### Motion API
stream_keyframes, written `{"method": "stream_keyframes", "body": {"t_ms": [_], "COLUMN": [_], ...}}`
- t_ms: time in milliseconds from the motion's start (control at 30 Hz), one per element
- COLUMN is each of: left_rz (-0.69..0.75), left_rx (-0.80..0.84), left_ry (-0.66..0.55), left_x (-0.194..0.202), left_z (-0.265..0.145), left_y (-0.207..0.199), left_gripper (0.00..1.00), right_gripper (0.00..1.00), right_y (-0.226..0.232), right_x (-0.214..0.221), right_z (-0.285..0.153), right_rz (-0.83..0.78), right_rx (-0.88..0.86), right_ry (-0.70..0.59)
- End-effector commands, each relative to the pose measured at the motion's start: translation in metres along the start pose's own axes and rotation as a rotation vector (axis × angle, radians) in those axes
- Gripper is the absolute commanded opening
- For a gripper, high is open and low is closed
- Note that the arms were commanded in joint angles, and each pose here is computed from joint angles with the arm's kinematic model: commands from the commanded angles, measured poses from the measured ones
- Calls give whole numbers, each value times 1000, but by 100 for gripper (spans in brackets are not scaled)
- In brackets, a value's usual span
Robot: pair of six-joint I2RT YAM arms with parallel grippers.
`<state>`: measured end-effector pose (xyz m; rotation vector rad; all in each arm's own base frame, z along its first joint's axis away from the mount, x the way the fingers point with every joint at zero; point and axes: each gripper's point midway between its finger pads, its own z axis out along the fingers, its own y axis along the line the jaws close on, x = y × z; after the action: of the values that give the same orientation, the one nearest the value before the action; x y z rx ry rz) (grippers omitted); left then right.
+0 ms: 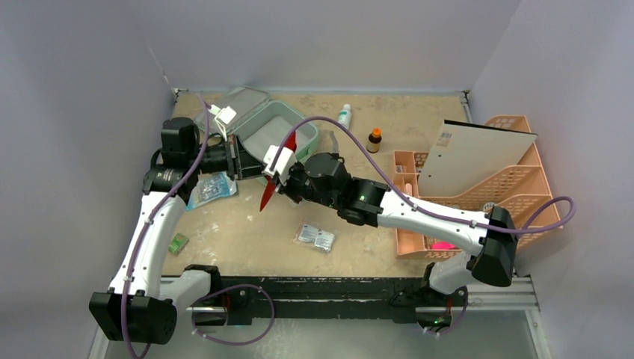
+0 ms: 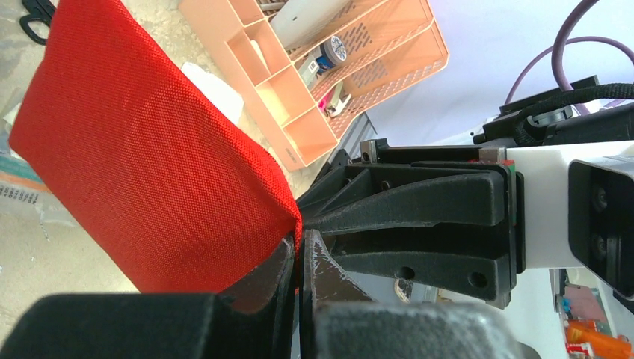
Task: Organize the medicine kit
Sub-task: Zip the medicine pouch.
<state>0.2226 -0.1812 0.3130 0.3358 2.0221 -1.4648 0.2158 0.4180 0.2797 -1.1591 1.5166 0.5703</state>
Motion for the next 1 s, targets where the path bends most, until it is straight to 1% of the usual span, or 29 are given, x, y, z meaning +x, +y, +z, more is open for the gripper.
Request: {"method": "stream_keyframes", "body": {"t_ms": [0,33,67,200,367,600,867,967], "left_rz": [73,80,85,134,209,184,174,168], "left_rx": [32,32,30,5,23,10,2,3], "left_ry": [-5,-4,-1,-2,-18,8,11,15], "left_x": [-6,-5,-4,-2,-3,2,2,3], "left_z": [-4,-5,-5,-6,-9,-10,-10,-9], "left_y": [-15,-16,-15,-10,-19,-16,-14,-12], "left_gripper": [0,0,0,0,0,0,0,0], "right_gripper": [7,1,0,0,0,0,0,0], "right_y": [-12,-12,-14,-21,-36,-53,-73,-74], "right_x": [-30,-29,-28,-19,-9,2,11,13], "right_z": [-7,-8,-9,-9,-8,-4,-3,1], "right_rz": [7,3,0,-13,41,102,127,116], "right_rx": [54,56,66,101,124,126,152,134], "right_ry": [-114,-115,-113,-87,-64,-42,-27,-17]}}
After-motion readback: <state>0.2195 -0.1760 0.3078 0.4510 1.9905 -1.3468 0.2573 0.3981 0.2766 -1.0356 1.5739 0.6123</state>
